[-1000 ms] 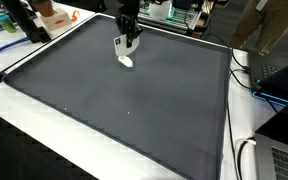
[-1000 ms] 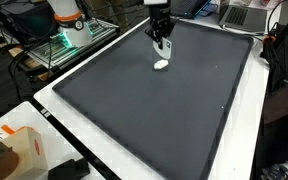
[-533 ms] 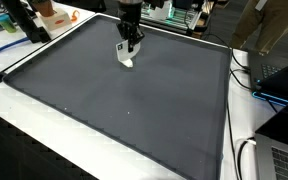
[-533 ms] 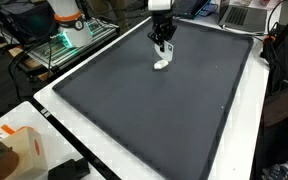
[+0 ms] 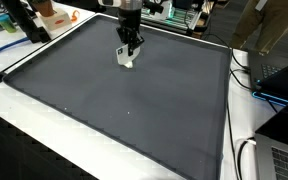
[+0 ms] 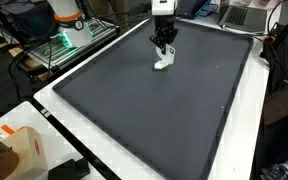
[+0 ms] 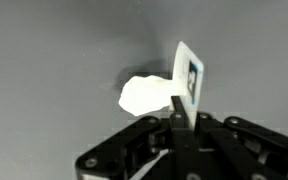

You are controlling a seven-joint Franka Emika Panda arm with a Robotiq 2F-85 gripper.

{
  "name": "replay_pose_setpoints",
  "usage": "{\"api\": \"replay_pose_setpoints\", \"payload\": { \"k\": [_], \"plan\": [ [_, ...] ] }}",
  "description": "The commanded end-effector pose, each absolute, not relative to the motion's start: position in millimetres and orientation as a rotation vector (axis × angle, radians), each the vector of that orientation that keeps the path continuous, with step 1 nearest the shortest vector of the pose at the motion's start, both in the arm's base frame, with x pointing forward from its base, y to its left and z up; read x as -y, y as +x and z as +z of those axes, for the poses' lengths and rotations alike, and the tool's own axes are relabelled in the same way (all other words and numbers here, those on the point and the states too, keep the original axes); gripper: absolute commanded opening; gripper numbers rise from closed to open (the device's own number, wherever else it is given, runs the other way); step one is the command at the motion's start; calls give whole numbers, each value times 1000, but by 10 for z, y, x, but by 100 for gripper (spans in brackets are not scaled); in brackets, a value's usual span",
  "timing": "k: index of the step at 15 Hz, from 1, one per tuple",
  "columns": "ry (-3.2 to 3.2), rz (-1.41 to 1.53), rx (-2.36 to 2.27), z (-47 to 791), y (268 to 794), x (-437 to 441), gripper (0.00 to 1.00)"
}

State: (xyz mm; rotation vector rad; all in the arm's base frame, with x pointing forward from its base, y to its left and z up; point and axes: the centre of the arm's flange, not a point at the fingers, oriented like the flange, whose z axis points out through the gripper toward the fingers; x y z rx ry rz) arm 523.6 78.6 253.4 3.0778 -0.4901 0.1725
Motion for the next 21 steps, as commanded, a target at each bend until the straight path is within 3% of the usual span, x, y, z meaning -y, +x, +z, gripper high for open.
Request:
{"api": "replay_pose_setpoints", "payload": {
  "k": [1, 21],
  "plan": [
    [3057, 146, 458, 2254, 5345, -767, 1],
    [3090, -407, 454, 1943, 5539, -567, 1]
  ]
}}
